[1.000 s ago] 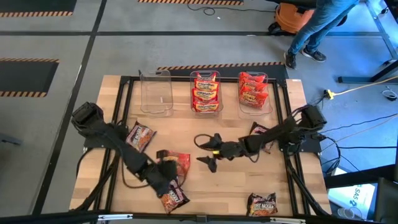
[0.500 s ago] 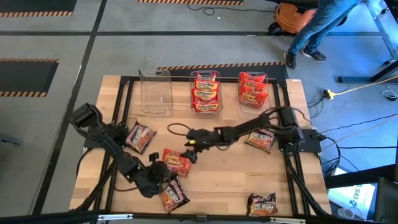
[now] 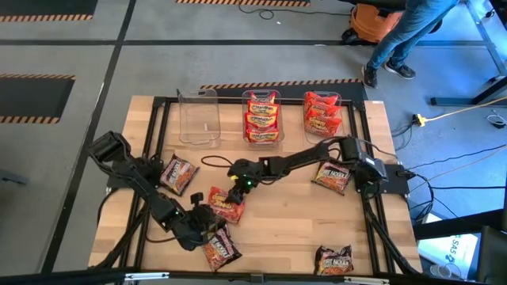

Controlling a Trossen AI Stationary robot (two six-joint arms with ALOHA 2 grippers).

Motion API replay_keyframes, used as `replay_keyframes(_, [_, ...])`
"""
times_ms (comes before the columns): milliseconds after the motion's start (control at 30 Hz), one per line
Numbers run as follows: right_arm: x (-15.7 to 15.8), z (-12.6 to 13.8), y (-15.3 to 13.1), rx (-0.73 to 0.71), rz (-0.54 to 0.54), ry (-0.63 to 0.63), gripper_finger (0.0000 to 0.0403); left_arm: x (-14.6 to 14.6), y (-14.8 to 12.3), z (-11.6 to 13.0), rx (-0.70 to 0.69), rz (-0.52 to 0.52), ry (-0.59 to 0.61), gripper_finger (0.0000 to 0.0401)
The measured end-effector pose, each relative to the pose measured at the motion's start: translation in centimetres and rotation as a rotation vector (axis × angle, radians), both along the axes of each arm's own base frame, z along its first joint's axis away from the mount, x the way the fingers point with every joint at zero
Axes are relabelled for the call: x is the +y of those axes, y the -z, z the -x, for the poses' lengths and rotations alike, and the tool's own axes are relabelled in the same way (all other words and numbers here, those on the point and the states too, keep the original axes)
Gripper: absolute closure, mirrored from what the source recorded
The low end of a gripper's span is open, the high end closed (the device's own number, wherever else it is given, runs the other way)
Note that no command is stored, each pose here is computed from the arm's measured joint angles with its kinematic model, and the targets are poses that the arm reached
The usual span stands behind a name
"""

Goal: Sort Maruchan noodles
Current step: Put the orange noodle pack into the right transparent bin

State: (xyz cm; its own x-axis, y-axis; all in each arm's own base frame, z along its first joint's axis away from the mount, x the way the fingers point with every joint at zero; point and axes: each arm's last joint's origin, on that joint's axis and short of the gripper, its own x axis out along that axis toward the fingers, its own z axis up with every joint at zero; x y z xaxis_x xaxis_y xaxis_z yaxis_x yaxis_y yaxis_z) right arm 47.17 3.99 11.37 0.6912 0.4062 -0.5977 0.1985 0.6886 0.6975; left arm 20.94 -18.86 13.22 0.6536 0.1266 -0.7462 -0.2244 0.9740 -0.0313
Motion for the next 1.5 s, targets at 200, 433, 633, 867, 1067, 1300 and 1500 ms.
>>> replay_keyframes(200, [0.4,-0.3,0.3,0.009,-0.048,-0.027,0.0075,0.3,0.0,-0.2,-0.005,-0.046,0.008,0.0296])
replay_keyframes(433, [1.4,-0.2,0.3,0.005,-0.079,-0.052,0.0075,1.4,0.0,-1.1,-0.004,-0.068,-0.025,0.0296])
replay_keyframes(633, [1.9,-0.1,0.4,-0.003,-0.057,-0.070,0.0114,2.1,0.0,-1.7,-0.004,-0.078,-0.043,0.0296])
replay_keyframes(867, [1.9,-0.2,0.5,-0.040,-0.017,-0.088,0.0244,1.8,-0.1,-1.5,-0.004,-0.068,-0.029,0.0296])
replay_keyframes(1067, [2.0,-0.3,0.3,-0.084,0.019,-0.136,0.0334,0.5,-1.2,-1.4,0.021,-0.070,0.016,0.0296])
replay_keyframes(1300, [1.9,0.5,-2.0,-0.080,0.099,-0.186,0.0358,-1.0,-2.8,-0.7,0.092,-0.092,0.063,0.0296])
replay_keyframes(1500, [1.5,2.2,-5.4,-0.036,0.229,-0.216,0.0353,-2.1,-3.8,-0.5,0.082,-0.083,0.091,0.0296])
